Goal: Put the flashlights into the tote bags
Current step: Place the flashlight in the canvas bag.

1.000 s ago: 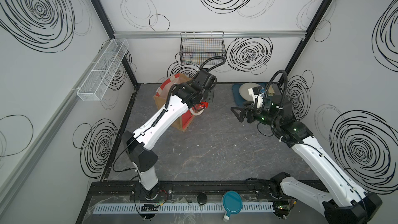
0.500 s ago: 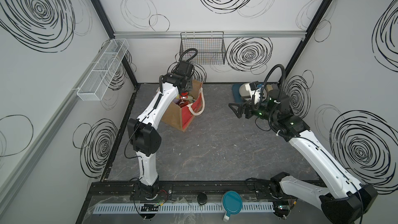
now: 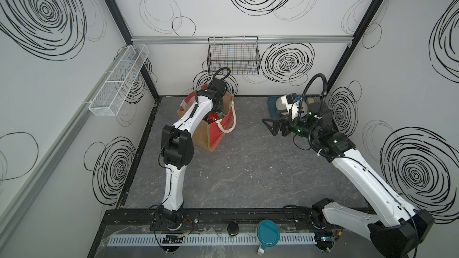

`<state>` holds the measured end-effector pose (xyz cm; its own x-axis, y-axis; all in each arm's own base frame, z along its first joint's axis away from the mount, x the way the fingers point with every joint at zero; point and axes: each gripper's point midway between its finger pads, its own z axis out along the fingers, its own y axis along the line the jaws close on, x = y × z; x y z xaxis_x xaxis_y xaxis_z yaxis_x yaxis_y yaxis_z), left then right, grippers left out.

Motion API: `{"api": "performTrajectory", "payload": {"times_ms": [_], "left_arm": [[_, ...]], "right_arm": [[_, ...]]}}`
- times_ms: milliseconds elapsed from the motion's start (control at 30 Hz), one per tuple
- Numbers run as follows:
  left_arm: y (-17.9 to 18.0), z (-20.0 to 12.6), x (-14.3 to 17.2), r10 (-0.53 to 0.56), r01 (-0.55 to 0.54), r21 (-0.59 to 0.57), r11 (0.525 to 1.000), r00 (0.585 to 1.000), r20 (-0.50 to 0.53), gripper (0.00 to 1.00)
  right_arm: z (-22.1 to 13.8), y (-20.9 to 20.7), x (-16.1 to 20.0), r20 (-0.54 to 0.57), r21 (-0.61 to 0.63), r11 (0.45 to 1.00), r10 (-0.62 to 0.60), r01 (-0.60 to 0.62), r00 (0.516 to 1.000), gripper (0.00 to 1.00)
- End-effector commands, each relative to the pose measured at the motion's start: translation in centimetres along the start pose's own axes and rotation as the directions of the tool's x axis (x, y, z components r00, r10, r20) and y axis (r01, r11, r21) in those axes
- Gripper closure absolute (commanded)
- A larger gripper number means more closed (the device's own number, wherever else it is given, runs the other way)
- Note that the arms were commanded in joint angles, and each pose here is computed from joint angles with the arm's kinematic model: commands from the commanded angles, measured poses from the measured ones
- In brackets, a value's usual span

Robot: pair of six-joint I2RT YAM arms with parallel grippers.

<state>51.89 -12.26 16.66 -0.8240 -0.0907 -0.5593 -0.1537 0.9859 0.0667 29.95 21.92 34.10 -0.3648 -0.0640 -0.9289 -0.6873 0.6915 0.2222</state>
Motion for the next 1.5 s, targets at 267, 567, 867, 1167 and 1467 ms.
{"api": "performTrajectory", "payload": {"times_ms": [267,567,867,1167,1467], "left_arm": [[0.7,0.4,-0.8,-0.049,0.050,-0.016,0.999,0.998,0.043,0.90],[1.1,-0.8,-1.5,-0.060,0.062,-0.020,0.998,0.996,0.072,0.68],[1.9,-6.3,-4.0,-0.086,0.087,0.005,0.996,0.982,0.168,0.00],[2.1,-17.9,-3.1,-0.058,0.035,0.083,0.996,0.952,0.300,0.01],[8.9,-27.1,3.3,-0.217,0.139,0.197,0.970,0.861,0.461,0.01]], "right_arm": [[-0.8,0.3,-1.7,0.053,0.016,0.999,-0.038,0.037,0.998,0.00],[-1.0,0.3,-1.9,0.060,0.028,0.999,-0.040,0.039,0.997,0.00],[-1.6,-0.1,-2.7,0.090,0.062,0.998,-0.010,0.004,0.996,0.00],[-3.3,-4.1,-2.8,0.136,0.292,0.953,0.045,-0.083,0.990,0.00],[-5.7,-6.4,-0.4,0.171,0.411,0.902,0.062,-0.128,0.983,0.00]]}}
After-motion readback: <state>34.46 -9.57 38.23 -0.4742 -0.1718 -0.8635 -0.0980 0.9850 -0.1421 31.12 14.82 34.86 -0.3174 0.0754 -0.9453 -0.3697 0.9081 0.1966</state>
